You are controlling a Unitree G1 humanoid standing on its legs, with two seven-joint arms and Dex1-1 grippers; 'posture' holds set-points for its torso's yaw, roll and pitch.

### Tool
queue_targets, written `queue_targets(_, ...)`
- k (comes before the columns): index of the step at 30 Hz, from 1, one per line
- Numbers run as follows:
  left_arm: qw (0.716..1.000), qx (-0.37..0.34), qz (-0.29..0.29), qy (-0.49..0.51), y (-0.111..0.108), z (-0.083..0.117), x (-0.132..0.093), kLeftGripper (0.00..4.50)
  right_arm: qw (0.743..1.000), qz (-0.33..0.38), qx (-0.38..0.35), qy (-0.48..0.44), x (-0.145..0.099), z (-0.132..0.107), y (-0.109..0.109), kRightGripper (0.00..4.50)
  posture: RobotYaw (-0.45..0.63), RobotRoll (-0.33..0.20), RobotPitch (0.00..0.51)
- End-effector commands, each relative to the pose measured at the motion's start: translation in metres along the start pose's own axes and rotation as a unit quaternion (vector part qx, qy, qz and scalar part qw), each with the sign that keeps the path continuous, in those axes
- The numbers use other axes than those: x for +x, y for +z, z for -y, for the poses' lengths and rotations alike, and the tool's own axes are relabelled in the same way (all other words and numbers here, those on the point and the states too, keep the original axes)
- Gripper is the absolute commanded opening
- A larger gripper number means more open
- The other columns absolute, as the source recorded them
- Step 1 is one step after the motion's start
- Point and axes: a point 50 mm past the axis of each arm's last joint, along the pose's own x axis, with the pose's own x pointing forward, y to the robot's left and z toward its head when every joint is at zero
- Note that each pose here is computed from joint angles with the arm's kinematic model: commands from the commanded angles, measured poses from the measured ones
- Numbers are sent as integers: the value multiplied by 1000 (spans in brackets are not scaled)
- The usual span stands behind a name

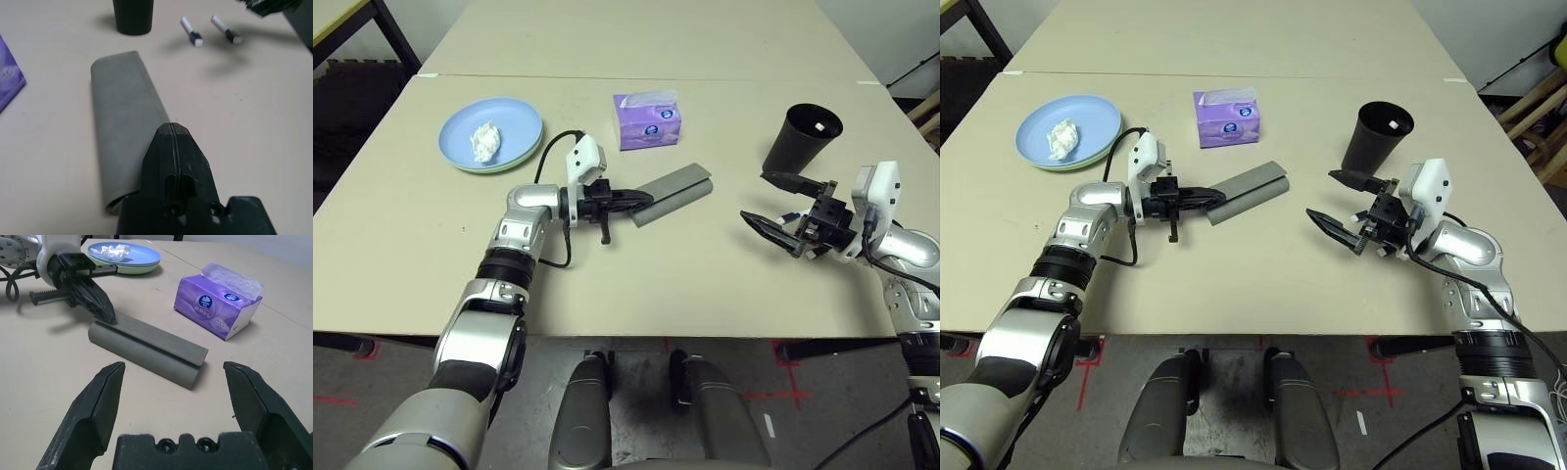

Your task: Organize and tidy the items on the table.

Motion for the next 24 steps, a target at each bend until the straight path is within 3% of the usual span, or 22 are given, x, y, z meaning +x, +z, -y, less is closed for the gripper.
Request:
queue_targets(1, 998, -6, -56, 12, -16, 1, -3, 23, 1000, 3, -2, 2, 1, -1, 2, 4500, 74, 0, 191)
queue_targets(8, 997, -18, -77, 5, -18, -1, -7, 23, 1000, 8, -5, 1, 4, 0, 3, 4500, 74, 0, 185)
queue_targets(14, 998, -14, -53, -1, -10, -2, -5, 23, 1000, 6, -6, 0, 4, 1, 3, 4500, 76, 0, 183)
queue_targets(16, 999, -12, -33, 1, -4, -4, -5, 23, 1000, 5, -5, 0, 4, 1, 2, 4500, 77, 0, 183)
queue_targets(21, 995, -13, 96, 6, 24, -9, -4, 23, 1000, 3, -5, 0, 4, 1, 2, 4500, 79, 0, 183)
queue_targets(24, 991, -4, 131, -9, 34, -6, -6, 23, 1000, 1, -4, 0, 4, 2, 1, 4500, 81, 0, 183)
